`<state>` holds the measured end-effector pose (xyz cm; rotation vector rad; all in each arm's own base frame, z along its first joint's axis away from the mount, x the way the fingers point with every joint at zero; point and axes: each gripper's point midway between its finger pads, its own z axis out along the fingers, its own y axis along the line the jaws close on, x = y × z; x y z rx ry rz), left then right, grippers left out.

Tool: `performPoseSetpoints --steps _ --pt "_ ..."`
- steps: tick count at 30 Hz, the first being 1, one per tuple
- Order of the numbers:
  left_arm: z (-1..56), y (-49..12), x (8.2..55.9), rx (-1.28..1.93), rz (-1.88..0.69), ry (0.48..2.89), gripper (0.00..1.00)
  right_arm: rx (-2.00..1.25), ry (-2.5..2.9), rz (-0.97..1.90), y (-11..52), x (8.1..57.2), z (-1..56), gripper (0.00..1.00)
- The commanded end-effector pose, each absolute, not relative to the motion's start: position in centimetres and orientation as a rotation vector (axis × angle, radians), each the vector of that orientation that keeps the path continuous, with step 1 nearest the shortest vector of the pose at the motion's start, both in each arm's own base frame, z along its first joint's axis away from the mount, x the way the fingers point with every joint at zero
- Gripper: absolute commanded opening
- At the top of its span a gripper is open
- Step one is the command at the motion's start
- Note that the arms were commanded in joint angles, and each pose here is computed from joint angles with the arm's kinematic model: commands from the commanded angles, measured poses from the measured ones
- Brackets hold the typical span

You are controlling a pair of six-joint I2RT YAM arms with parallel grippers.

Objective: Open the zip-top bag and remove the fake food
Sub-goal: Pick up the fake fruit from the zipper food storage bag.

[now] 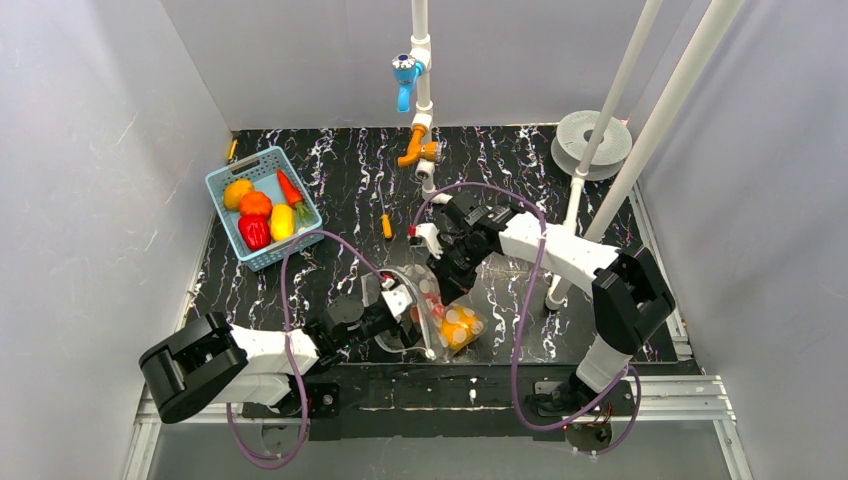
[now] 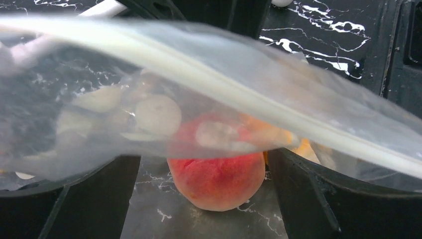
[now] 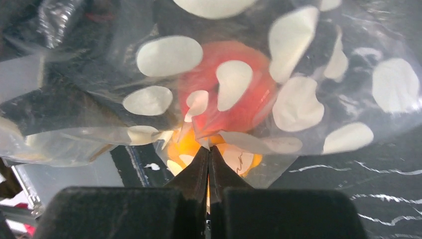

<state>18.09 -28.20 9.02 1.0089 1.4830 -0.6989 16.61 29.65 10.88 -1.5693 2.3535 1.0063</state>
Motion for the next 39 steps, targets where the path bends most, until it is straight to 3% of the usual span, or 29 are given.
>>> performPoseSetpoints --steps 1,6,35,39 --pt "8.3 -27.3 18.7 1.014 -0.633 1.483 0.98 -1.469 2.302 0.829 28.7 20.4 12.3 0.01" --pt "7.2 -27.1 18.9 1.081 -0.597 1.500 0.98 -1.403 2.349 0.703 27.1 22.5 11.5 0.01" --pt "6.5 -33.6 23.8 1.032 -0.634 1.485 0.98 -1.457 2.480 0.586 27.7 22.4 7.6 0.01" --pt "5.3 -33.6 23.7 1.034 -0.638 1.528 0.88 -1.458 2.470 0.579 27.7 22.5 7.7 0.01"
